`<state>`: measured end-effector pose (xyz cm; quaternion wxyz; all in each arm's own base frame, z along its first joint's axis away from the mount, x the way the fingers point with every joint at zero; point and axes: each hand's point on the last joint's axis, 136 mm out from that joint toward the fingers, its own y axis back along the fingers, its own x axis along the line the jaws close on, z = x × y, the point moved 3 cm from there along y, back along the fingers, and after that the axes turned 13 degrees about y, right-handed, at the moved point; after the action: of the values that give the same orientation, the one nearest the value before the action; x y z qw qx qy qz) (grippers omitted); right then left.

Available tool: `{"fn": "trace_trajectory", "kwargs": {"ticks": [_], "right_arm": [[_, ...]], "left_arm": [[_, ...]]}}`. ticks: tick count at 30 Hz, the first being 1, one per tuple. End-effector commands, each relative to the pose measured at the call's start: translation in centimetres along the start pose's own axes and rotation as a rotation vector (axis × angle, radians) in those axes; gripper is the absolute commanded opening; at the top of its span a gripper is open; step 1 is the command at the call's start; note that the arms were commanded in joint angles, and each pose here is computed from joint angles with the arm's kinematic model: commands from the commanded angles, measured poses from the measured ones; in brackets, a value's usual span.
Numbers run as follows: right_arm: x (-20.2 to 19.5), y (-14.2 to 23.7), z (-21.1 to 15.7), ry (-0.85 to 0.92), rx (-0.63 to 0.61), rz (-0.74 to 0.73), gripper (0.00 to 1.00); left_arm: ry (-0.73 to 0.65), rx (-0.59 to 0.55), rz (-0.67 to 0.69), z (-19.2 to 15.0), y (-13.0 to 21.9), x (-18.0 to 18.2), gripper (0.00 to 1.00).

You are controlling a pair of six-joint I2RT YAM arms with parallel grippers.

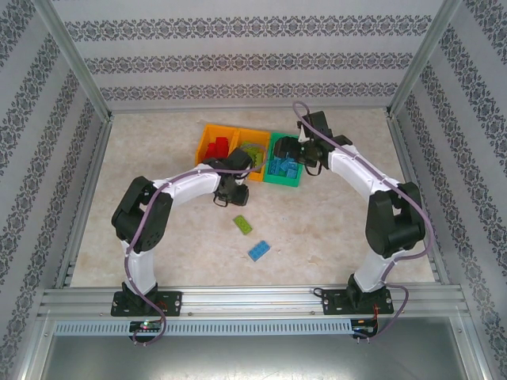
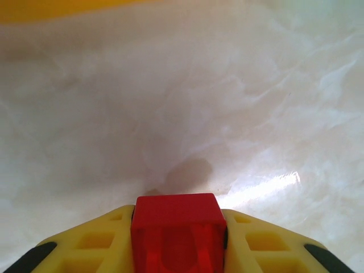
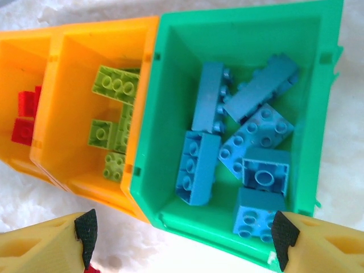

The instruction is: Sort the legos into containers by color

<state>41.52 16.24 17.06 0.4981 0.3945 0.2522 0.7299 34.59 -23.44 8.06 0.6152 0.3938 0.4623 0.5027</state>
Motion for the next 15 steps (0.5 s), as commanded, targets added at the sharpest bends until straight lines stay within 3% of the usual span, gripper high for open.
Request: {"fn": "trace_trajectory", "kwargs": {"ticks": [1,15], "right_arm": [[0.2,1.4,-0.3,0.064,-0.048,-0.004,0.83],[-1.2,1.9,-4.8,0.057,-0.005,-0.041,0.84]], "left_arm": [[0.034,-0.105,0.009,2.7,3.9,0.3,0.34],[0.162,-0.309,-0.021,11.0,9.7,3.7,0.36]]}}
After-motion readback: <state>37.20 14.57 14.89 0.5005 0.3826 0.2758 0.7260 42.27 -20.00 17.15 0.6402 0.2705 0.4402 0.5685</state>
